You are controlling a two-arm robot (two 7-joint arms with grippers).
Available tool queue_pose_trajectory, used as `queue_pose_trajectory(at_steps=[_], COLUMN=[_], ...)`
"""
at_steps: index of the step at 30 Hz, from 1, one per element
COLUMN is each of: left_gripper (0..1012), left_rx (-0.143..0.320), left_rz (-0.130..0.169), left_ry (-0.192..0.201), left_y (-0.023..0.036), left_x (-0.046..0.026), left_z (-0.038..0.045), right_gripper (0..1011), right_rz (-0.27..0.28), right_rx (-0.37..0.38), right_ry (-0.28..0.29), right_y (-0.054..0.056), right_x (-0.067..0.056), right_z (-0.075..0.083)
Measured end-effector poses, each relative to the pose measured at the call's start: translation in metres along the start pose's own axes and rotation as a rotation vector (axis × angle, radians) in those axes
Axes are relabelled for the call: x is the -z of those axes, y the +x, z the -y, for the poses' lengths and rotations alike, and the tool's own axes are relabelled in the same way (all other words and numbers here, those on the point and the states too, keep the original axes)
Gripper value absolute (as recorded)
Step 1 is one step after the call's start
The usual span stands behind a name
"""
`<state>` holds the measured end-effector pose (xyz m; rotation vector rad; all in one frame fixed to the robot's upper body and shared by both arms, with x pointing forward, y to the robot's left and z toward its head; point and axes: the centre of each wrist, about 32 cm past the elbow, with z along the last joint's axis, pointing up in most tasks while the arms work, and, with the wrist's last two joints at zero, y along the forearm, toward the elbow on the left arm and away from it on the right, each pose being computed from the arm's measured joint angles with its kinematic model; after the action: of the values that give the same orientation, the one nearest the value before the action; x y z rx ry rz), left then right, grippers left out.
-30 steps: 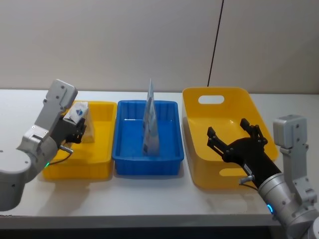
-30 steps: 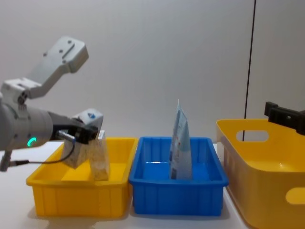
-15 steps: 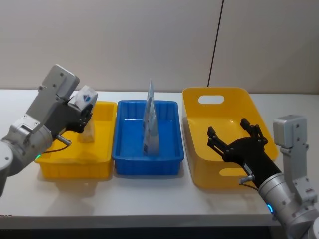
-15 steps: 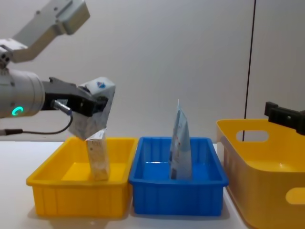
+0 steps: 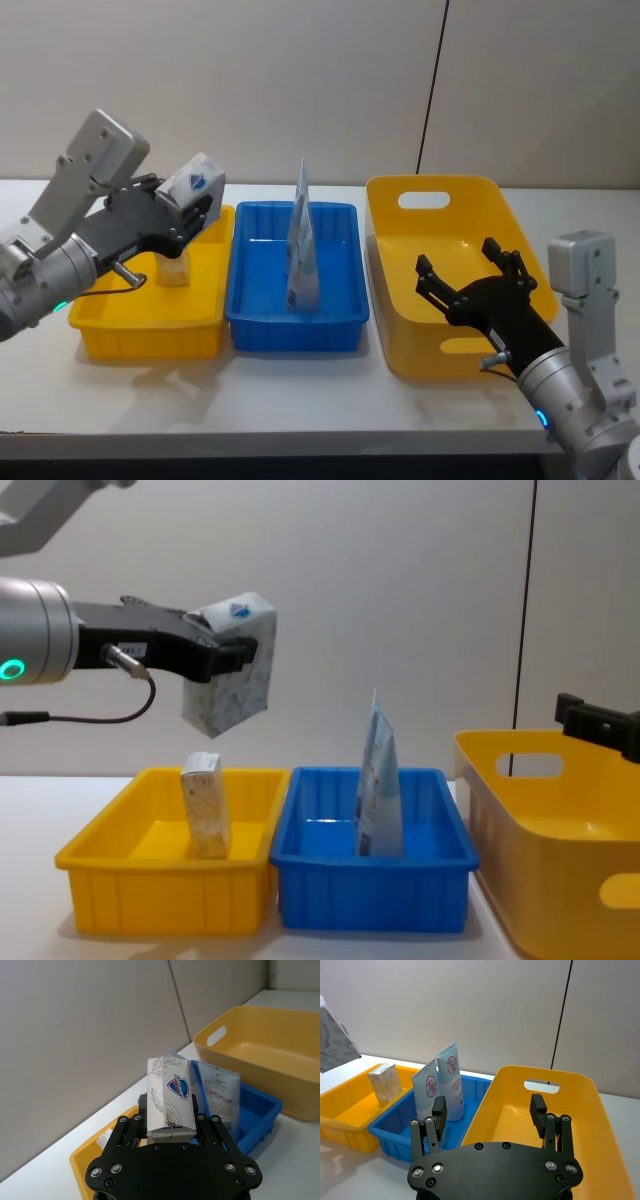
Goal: Bimanual collaborative sorting of washing and personal care products
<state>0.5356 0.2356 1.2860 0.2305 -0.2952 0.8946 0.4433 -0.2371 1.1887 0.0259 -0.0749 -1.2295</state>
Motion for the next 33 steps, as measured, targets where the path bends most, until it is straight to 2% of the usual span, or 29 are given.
queue_pose_trajectory(at_steps=[2, 3, 9, 17, 25, 33], left_gripper=[378, 378, 378, 378, 378, 378], left_rx=[0.029, 0.029, 0.126, 0.234, 0.357, 0.471], left_rz=[-0.004, -0.004, -0.022, -0.045, -0.076, -0.107], left_ry=[-0.023, -0.023, -0.093, -0.166, -0.240, -0.303], left_y=[0.0025, 0.0025, 0.0112, 0.0203, 0.0272, 0.0302], left_x=[-0.0008, -0.0008, -0.0010, 0.0015, 0.0062, 0.0111], left_z=[-0.0011, -0.0011, -0.0025, 0.0001, 0.0084, 0.0194], right_gripper=[1003, 1003, 1003, 1003, 1003, 1003], right_rz=[0.000, 0.000, 0.000, 0.000, 0.000, 0.000], right_rx=[0.000, 0.000, 0.000, 0.000, 0.000, 0.000], right_ry=[0.000, 0.000, 0.000, 0.000, 0.000, 0.000], right_y=[0.000, 0.000, 0.000, 0.000, 0.000, 0.000], right_x=[0.000, 0.000, 0.000, 0.000, 0.000, 0.000], right_z=[0.000, 0.000, 0.000, 0.000, 0.000, 0.000])
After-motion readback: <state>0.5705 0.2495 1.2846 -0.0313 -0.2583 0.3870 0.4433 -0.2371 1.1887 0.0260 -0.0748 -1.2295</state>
